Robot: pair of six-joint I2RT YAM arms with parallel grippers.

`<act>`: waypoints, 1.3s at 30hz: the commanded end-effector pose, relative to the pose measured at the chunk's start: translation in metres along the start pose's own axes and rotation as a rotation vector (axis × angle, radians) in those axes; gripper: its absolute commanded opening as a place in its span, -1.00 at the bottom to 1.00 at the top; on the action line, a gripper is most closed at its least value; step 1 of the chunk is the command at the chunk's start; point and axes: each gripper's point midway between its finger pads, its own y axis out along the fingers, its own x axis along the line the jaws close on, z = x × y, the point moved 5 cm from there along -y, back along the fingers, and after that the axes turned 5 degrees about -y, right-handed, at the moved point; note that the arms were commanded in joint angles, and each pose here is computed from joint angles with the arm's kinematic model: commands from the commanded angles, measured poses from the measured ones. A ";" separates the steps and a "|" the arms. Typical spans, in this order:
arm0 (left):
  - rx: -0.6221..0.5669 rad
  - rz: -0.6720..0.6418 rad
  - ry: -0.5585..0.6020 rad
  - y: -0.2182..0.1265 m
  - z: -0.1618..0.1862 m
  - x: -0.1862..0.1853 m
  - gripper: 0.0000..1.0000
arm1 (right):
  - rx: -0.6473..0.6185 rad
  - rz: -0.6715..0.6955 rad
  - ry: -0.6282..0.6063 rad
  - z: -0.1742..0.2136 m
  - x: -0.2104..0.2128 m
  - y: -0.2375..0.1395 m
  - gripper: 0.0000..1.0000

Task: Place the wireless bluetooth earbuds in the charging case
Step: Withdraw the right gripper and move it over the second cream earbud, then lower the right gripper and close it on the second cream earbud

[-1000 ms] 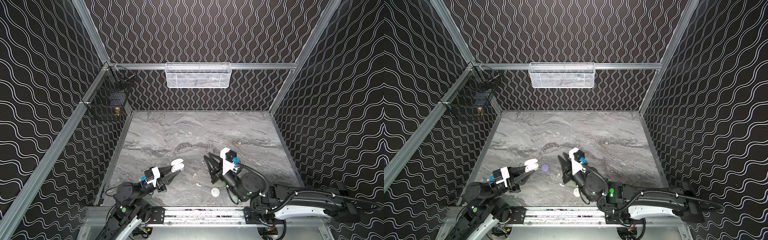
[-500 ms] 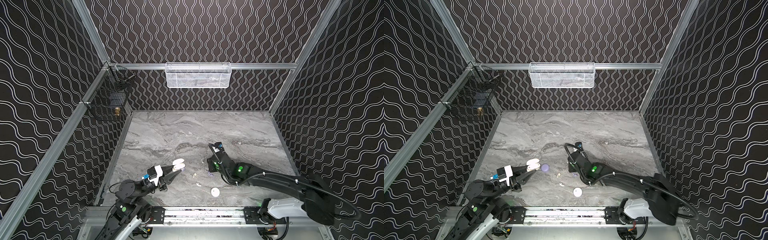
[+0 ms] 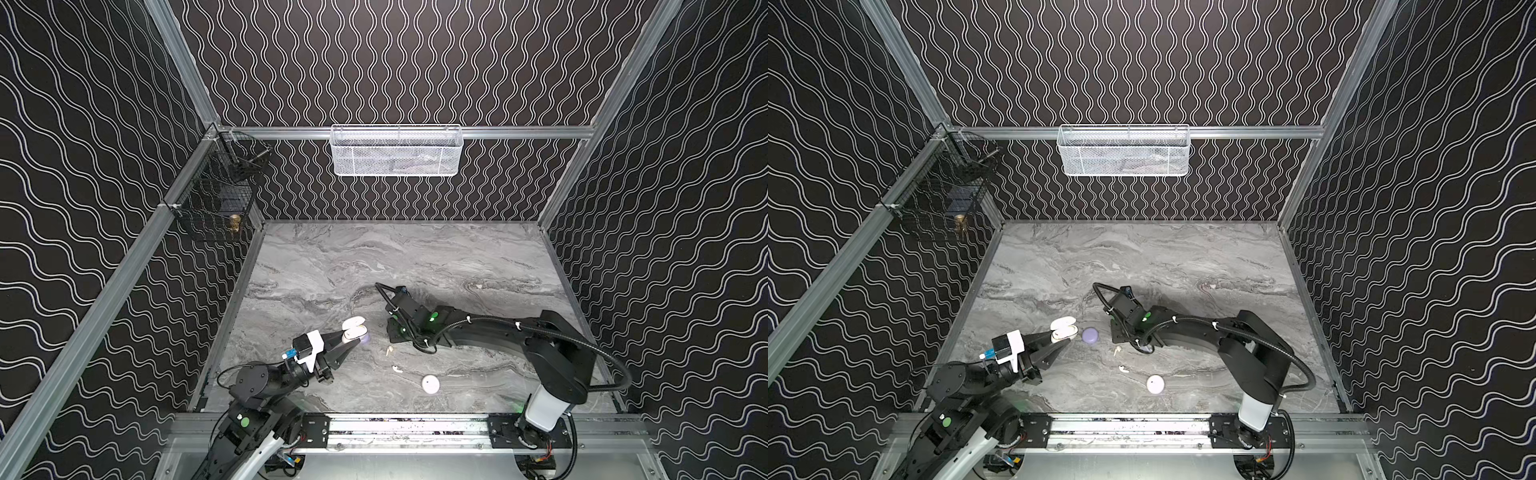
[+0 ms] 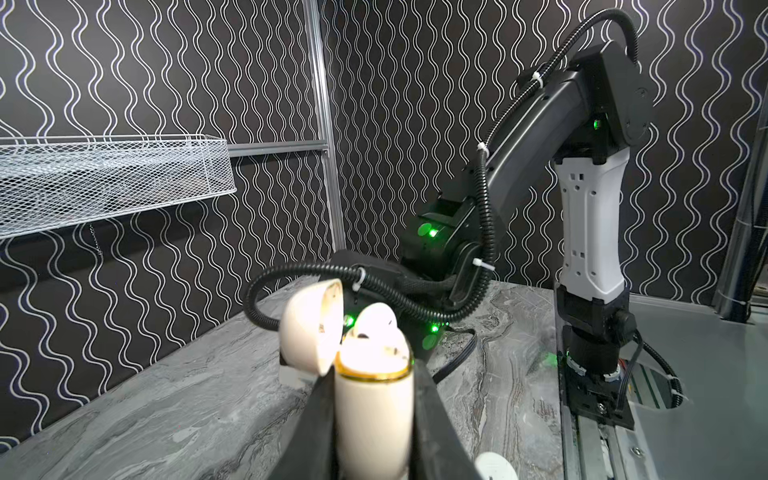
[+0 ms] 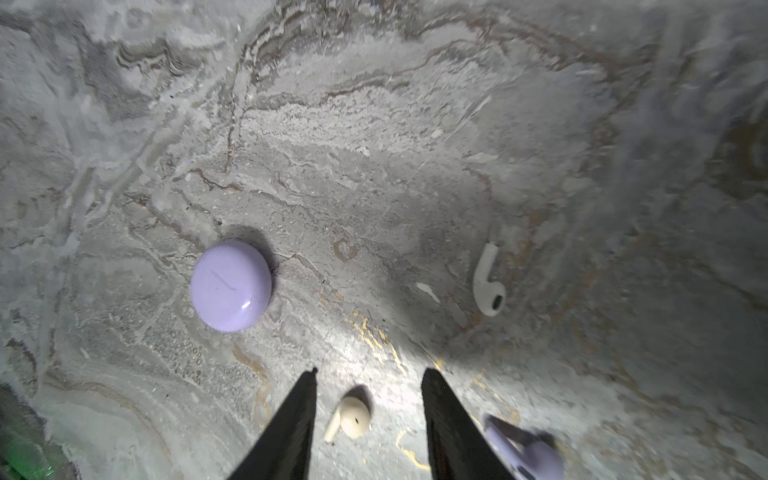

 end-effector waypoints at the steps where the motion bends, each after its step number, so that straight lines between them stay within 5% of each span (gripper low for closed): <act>1: -0.019 -0.003 0.022 -0.001 -0.006 0.000 -1.00 | 0.058 0.005 -0.015 0.008 0.008 0.003 -0.04; 17: -0.009 -0.136 0.011 -0.008 -0.006 0.013 -1.00 | 0.140 0.068 -0.065 0.044 0.030 0.018 -0.01; 39: -0.015 -0.126 0.006 -0.010 -0.010 0.010 -1.00 | 0.164 0.248 -0.111 0.067 0.024 0.021 -0.13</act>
